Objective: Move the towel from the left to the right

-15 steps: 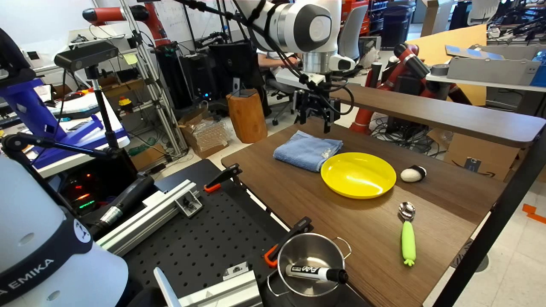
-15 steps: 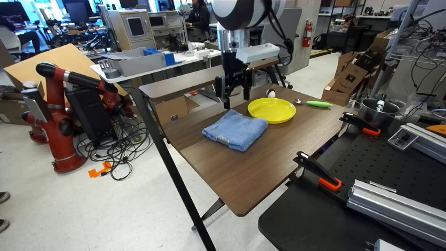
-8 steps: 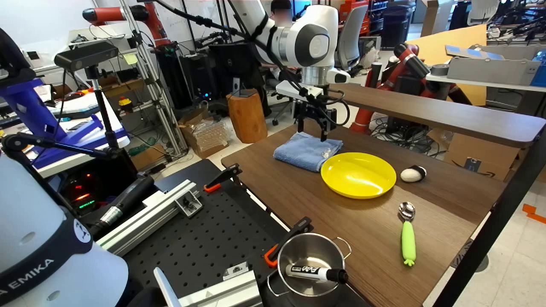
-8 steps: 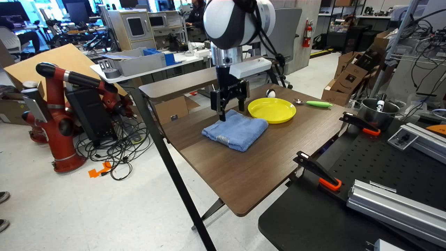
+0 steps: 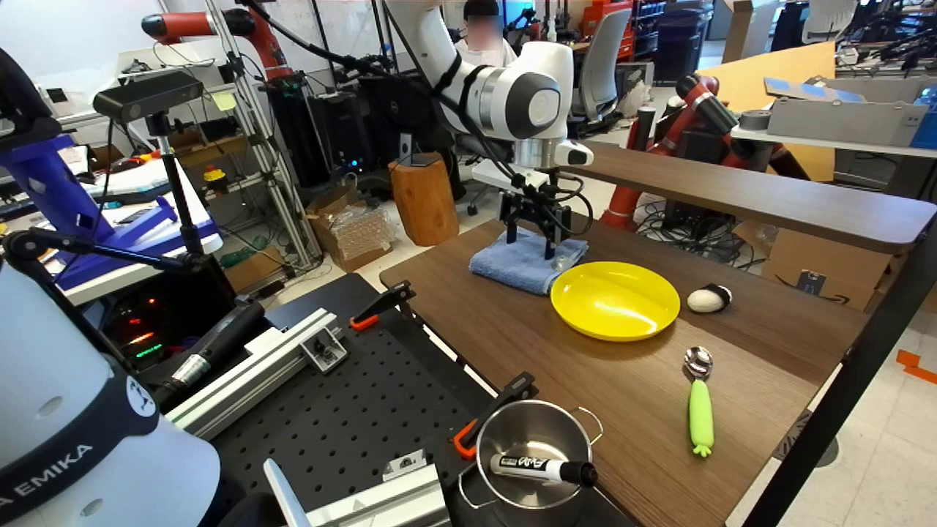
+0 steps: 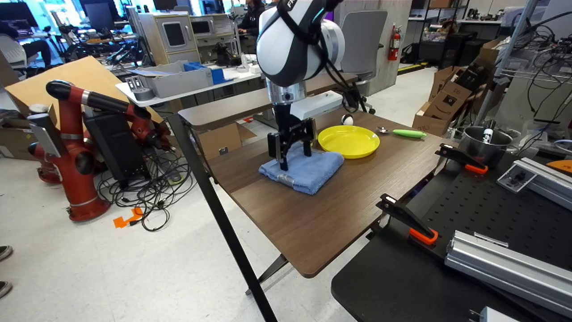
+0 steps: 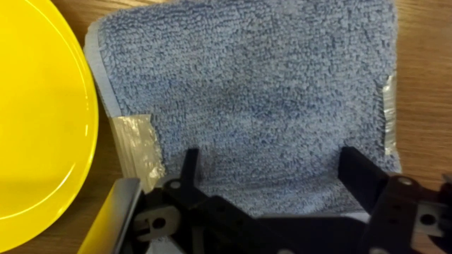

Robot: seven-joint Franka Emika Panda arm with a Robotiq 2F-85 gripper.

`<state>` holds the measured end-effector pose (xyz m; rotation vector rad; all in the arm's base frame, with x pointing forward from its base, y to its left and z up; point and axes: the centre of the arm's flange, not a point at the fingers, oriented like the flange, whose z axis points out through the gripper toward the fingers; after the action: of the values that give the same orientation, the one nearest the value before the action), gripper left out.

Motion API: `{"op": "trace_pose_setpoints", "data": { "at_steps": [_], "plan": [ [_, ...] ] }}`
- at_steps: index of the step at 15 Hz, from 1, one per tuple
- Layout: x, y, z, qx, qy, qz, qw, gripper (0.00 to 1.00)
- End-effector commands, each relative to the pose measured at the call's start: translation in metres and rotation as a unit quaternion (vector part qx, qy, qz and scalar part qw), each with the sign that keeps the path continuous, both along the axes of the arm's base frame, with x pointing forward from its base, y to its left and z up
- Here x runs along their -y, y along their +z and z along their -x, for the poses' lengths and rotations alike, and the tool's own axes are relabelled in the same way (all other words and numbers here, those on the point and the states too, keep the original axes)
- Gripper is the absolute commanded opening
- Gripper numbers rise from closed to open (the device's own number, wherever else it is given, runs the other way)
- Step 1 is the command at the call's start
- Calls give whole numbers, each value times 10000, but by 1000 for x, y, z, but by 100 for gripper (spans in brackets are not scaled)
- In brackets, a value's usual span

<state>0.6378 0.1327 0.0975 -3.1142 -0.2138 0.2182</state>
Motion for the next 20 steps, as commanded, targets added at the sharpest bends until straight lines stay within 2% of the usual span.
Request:
{"op": "trace_pose_setpoints", "data": {
  "at_steps": [1, 12, 20],
  "plan": [
    [-10, -13, -9, -27, 74, 220, 9997, 100],
    [-48, -51, 28, -148, 635, 736, 9952, 100],
    [-58, -50, 60, -28, 1184, 933, 9886, 100]
  ]
}}
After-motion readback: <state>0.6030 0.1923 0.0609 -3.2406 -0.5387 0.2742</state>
